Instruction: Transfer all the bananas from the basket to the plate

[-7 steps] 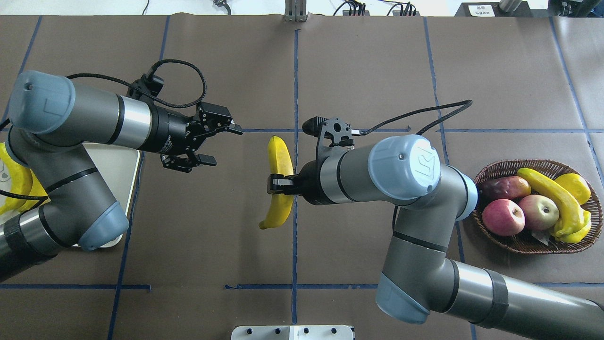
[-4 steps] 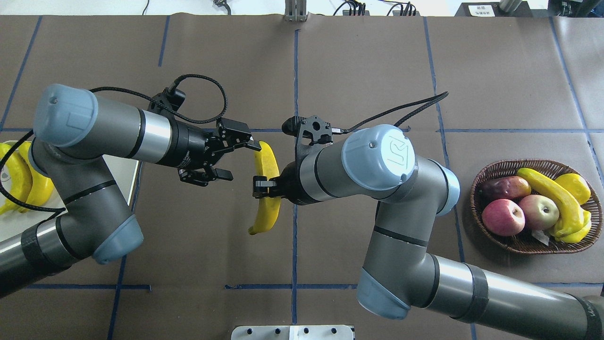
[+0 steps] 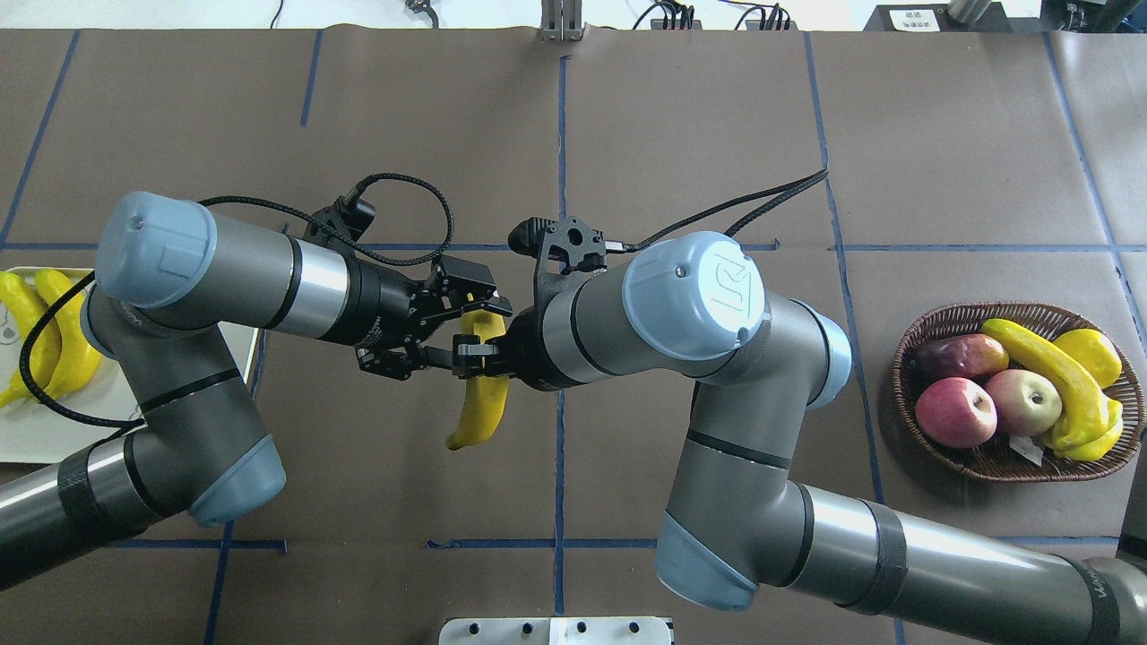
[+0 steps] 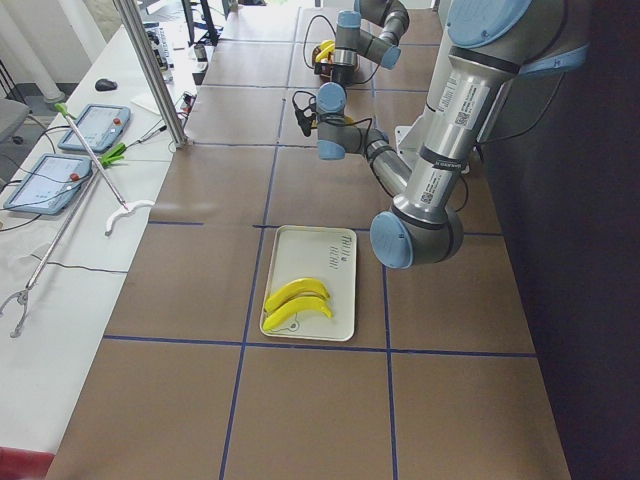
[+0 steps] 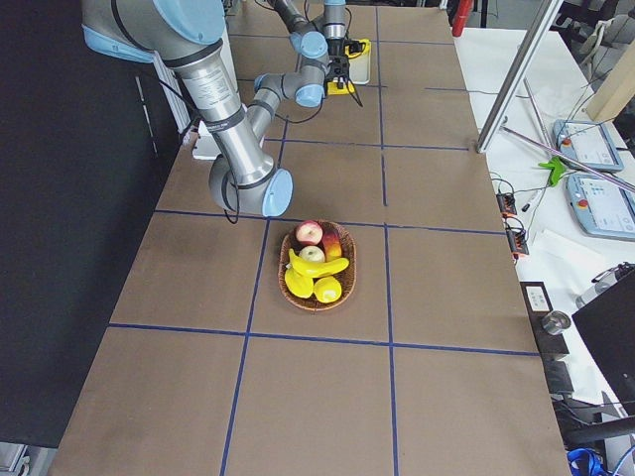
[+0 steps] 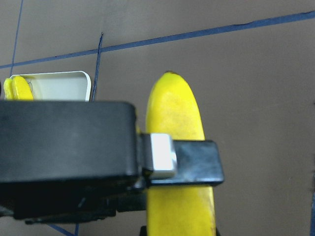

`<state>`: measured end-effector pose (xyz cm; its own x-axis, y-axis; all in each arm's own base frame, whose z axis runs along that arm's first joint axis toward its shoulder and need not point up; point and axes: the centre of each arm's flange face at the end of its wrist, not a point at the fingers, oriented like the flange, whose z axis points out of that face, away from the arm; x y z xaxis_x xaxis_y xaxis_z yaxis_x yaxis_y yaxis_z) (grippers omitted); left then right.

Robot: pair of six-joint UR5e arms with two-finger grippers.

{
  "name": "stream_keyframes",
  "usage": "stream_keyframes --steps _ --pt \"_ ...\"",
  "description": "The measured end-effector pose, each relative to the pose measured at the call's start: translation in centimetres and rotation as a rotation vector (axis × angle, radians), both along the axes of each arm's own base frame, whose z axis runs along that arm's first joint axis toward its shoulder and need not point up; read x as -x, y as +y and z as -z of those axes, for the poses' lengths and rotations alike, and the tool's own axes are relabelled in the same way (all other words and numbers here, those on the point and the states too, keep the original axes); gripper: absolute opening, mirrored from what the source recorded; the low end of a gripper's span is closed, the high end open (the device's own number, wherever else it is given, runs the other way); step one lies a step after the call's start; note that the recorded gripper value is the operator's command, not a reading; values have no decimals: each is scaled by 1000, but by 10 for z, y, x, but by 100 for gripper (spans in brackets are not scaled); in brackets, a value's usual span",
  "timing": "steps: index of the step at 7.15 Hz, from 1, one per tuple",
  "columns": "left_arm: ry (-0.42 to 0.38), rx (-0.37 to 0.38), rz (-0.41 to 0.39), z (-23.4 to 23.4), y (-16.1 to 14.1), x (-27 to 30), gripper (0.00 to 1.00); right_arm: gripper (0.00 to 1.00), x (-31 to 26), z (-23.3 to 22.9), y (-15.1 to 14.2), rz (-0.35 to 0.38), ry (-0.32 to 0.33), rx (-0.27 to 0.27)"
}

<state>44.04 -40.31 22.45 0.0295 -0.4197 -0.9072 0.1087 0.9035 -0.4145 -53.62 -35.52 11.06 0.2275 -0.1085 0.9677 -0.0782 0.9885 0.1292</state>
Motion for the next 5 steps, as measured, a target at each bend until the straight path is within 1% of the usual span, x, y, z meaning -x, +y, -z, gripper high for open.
stream_keyframes --steps 1,3,4,5 --pt "0 0 2 0 0 -1 77 4 2 1 3 6 -1 0" --pt "-5 2 14 -1 -1 -3 33 9 4 2 7 11 -3 -3" --pt "-7 4 17 -3 -2 -3 10 27 4 2 7 12 -4 -3" --pt "-9 4 18 -3 -2 -4 0 99 4 2 7 12 -7 -3"
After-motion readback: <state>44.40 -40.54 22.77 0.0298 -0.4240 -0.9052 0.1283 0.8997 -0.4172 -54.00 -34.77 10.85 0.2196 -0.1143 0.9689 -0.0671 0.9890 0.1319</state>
